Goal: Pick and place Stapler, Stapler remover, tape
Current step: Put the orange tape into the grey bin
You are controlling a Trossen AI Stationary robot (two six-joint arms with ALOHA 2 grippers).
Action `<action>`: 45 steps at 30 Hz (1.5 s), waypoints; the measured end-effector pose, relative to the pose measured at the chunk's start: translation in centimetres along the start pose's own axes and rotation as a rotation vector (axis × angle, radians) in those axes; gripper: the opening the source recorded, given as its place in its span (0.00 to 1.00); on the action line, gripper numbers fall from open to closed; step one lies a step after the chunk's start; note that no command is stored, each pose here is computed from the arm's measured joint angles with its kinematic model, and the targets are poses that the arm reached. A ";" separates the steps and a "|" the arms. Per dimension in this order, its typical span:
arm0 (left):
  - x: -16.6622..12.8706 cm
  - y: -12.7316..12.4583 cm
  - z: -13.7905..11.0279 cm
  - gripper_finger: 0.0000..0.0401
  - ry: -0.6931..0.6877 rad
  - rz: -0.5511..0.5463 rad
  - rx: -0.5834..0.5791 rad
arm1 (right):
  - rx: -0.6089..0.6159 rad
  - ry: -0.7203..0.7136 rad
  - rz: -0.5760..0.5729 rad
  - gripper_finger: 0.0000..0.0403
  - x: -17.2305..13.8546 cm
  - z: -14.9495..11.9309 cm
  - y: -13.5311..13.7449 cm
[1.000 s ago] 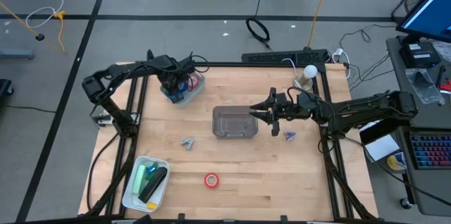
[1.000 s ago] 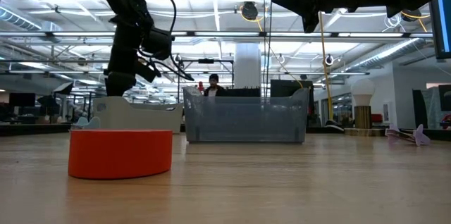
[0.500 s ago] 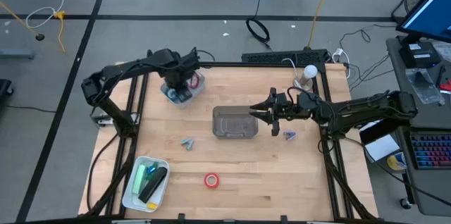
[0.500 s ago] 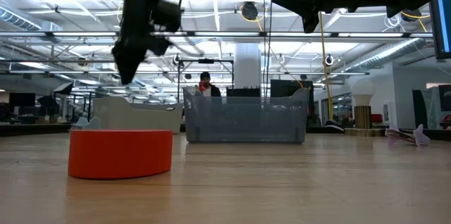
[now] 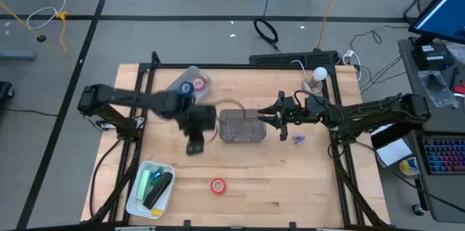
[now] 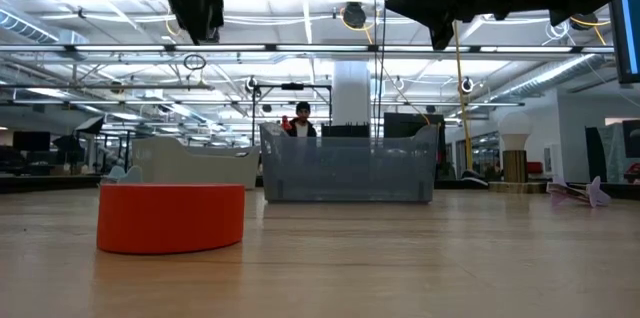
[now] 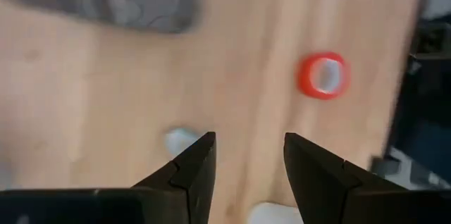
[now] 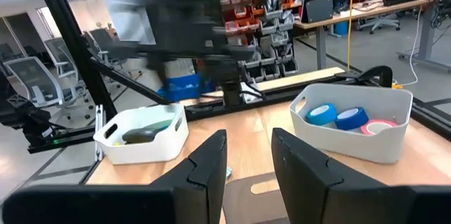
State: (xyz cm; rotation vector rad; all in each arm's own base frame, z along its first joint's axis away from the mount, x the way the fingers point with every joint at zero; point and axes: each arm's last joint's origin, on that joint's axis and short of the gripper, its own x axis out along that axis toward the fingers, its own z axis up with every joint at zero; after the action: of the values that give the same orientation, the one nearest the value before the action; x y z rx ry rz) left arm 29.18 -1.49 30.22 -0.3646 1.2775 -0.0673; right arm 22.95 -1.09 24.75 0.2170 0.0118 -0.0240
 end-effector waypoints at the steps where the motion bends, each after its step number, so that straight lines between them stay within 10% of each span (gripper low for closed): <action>1: 0.5 -1.1 -0.1 0.42 -0.004 -0.008 0.033 | 0.000 0.006 -0.001 0.26 0.0 -0.1 0.0; 17: 9.4 -11.8 -0.2 0.42 -0.151 -0.025 0.317 | 0.001 0.026 -0.004 0.26 0.0 -0.3 0.0; 28: 16.7 -11.5 -0.2 0.42 -0.037 0.076 0.187 | 0.002 0.095 -0.018 0.26 0.0 -0.9 -0.2; 45: 18.1 -10.9 -0.3 0.42 0.029 0.062 0.155 | 0.003 0.113 -0.022 0.26 -0.1 -1.1 -0.2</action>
State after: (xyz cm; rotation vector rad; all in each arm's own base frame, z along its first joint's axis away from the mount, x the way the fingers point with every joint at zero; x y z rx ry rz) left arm 35.86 -16.36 16.71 -0.1912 1.3024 -0.1180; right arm 22.87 -1.07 23.64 0.2211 0.1263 -0.0335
